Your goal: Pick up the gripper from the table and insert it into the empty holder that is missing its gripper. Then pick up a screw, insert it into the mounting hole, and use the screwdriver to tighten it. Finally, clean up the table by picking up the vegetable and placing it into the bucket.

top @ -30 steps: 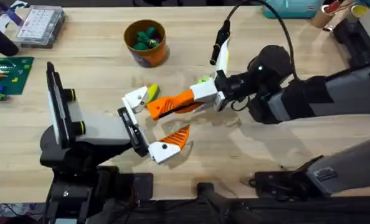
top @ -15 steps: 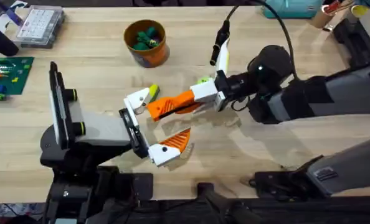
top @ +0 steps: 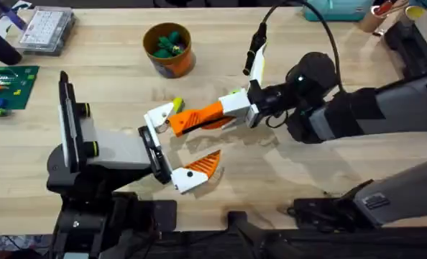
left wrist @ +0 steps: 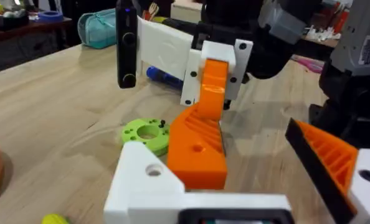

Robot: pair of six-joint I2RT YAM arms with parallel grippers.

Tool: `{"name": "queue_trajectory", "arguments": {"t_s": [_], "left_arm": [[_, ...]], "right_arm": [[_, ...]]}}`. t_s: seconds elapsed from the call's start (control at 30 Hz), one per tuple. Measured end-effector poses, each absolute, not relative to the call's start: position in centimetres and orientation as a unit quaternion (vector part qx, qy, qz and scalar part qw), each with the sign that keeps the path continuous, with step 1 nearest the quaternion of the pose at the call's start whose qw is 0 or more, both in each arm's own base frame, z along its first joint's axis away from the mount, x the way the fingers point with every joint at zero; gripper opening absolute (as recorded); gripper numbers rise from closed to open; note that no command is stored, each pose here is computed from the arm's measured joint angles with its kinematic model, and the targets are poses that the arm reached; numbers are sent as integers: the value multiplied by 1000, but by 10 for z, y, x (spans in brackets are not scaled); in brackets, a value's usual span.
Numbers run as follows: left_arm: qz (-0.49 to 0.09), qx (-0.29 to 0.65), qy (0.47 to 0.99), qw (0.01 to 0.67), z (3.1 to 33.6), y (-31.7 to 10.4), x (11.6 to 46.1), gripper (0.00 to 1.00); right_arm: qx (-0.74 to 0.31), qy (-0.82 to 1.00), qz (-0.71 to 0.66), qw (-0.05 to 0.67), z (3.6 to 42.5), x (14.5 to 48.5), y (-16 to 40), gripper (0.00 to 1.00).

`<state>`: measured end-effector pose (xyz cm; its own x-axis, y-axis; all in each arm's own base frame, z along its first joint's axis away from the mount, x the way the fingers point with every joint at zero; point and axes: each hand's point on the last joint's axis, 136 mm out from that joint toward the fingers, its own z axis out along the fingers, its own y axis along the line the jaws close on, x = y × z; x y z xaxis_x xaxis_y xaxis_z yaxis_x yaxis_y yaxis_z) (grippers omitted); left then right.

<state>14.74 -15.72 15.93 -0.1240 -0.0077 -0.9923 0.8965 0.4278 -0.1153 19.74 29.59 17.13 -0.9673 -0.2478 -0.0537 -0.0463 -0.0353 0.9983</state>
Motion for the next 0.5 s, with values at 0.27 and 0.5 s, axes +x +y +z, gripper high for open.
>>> {"name": "queue_trajectory", "arguments": {"t_s": [0.27, 0.5], "left_arm": [[-403, 352, 632, 561, 159, -157, 147, 986], [-403, 352, 632, 561, 159, -157, 147, 986]], "right_arm": [[103, -691, -711, 74, 171, 197, 296, 16], [101, -692, -711, 73, 171, 198, 296, 16]]}}
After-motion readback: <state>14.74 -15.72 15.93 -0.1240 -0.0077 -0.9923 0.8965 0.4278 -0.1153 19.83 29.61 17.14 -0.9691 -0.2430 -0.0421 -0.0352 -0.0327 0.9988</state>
